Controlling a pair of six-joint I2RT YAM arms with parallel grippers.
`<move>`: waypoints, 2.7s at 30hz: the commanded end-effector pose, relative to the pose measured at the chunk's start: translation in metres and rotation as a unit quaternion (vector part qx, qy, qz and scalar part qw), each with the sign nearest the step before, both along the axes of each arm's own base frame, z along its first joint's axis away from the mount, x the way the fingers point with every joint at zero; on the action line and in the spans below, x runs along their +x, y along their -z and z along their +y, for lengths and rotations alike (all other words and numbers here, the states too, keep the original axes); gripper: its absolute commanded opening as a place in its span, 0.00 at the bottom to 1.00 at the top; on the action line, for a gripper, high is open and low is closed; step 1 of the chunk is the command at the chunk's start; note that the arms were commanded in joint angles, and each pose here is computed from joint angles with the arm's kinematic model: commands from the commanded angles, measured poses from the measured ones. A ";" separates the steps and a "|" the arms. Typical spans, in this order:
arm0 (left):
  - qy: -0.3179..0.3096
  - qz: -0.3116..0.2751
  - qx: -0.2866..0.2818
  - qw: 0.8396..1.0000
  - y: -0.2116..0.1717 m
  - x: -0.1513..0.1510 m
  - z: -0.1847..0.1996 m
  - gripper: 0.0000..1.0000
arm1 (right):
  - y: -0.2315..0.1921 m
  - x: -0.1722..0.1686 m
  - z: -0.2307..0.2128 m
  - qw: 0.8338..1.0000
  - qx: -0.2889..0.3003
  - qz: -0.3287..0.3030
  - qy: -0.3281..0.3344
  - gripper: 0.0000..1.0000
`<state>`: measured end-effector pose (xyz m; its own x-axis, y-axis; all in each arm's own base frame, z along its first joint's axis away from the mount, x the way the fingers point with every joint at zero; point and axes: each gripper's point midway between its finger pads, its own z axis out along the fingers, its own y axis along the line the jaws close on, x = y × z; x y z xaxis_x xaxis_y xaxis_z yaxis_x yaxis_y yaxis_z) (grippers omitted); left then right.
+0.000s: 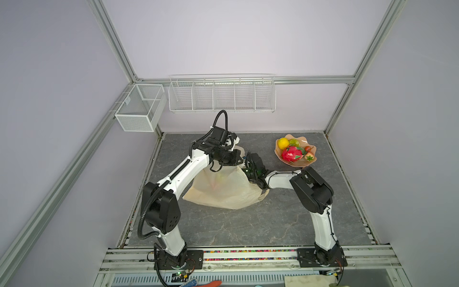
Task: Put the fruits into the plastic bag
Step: 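Carry the green pear with the right gripper into the bag mouth, then open the right gripper to drop the pear and withdraw from the bag, then move the right gripper over the bowl above the yellow lemon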
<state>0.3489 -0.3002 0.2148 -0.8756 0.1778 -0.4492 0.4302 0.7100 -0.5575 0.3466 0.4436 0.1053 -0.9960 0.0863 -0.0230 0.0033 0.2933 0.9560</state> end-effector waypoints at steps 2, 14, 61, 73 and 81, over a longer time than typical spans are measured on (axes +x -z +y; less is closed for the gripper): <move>0.007 -0.008 -0.009 1.000 -0.003 0.008 -0.007 0.00 | -0.005 -0.009 0.014 0.999 0.013 0.034 -0.028 0.68; -0.001 -0.013 0.008 1.000 0.005 0.010 -0.001 0.00 | -0.018 -0.028 -0.017 0.997 -0.035 0.044 -0.060 0.98; -0.008 -0.030 0.018 0.999 0.012 0.004 0.009 0.00 | -0.121 0.042 -0.316 0.782 -0.560 -0.272 0.000 0.90; -0.012 -0.029 0.024 0.999 0.013 0.004 0.011 0.00 | -0.087 0.133 -0.342 0.754 -0.567 -0.328 -0.053 0.92; -0.014 -0.018 0.033 0.999 0.010 0.003 0.012 0.00 | -0.052 0.181 -0.356 0.759 -0.569 -0.308 -0.075 0.93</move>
<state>0.3499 -0.2898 0.1874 -0.8802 0.1785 -0.4397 0.4087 0.7562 -0.5110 0.5225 0.0817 0.1637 -0.7838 -0.3932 -0.4807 -0.3908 0.9139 -0.1103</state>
